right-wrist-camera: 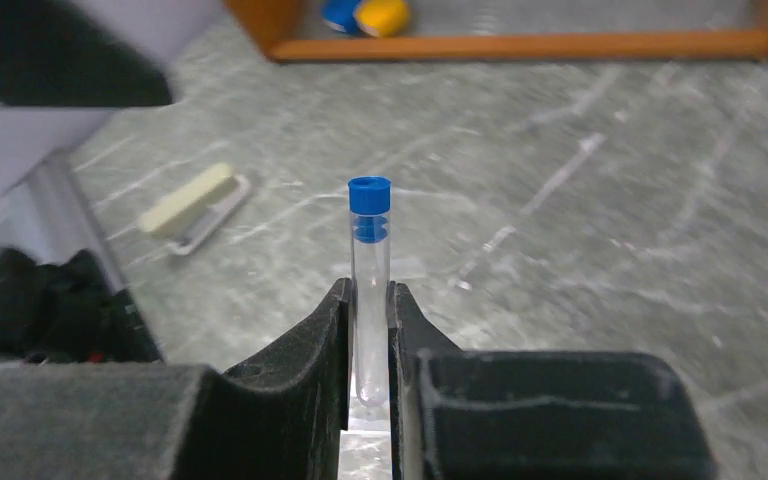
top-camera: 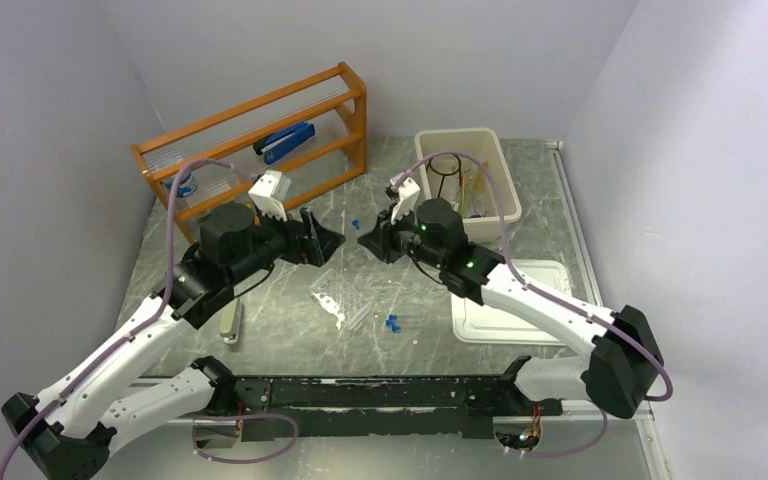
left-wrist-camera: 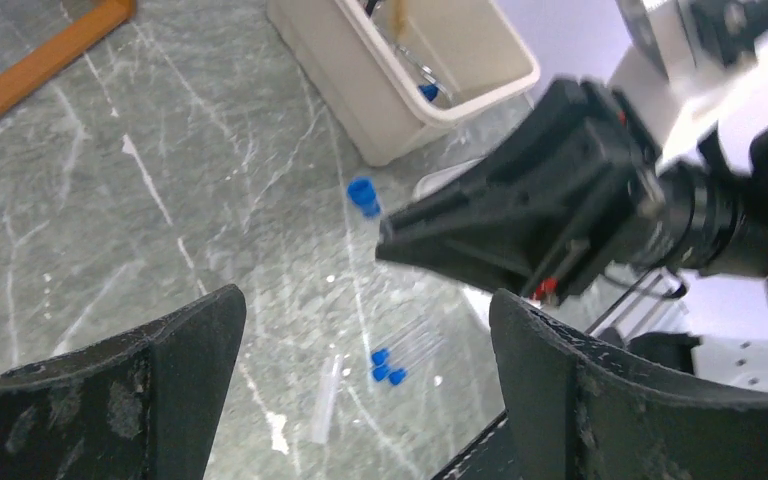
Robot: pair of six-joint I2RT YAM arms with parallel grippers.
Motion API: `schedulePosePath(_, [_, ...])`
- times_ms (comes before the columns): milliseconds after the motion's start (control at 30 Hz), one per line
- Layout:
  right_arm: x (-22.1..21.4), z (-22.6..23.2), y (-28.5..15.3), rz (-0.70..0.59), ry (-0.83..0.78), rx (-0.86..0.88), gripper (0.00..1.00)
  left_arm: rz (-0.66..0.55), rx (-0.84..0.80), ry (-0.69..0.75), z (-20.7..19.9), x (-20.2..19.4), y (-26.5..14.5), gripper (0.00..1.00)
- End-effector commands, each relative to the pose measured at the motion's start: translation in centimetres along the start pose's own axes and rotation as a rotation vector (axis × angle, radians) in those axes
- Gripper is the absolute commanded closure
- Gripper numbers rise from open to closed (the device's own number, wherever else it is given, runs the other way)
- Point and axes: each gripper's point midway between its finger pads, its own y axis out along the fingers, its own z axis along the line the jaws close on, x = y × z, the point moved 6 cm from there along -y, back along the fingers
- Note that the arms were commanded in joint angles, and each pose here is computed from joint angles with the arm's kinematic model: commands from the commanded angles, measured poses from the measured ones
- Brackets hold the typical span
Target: Organize the chemistry lab equipment
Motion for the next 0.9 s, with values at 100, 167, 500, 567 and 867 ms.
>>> schedulePosePath(100, [1.1, 4.5, -2.2, -0.124, -0.093, 0.382, 0.91, 0.069, -0.072, -0.194, -2.8, 2.0, 1.0, 0.07])
schedulePosePath(167, [1.3, 4.6, -2.3, -0.127, -0.107, 0.394, 0.91, 0.093, -0.094, -0.216, -3.0, 1.5, 1.5, 0.11])
schedulePosePath(500, [1.4, 4.8, -2.2, -0.133, -0.126, 0.409, 0.92, 0.153, -0.066, -0.257, -2.2, -0.5, 2.0, 0.54])
schedulePosePath(567, [1.3, 4.7, -2.0, -0.13, -0.123, 0.409, 0.92, 0.164, -0.064, -0.255, -2.1, -0.6, 2.0, 0.59])
schedulePosePath(867, [1.3, 4.7, -1.7, -0.131, -0.108, 0.403, 0.92, 0.174, -0.06, -0.25, -1.9, -1.0, 2.1, 0.85])
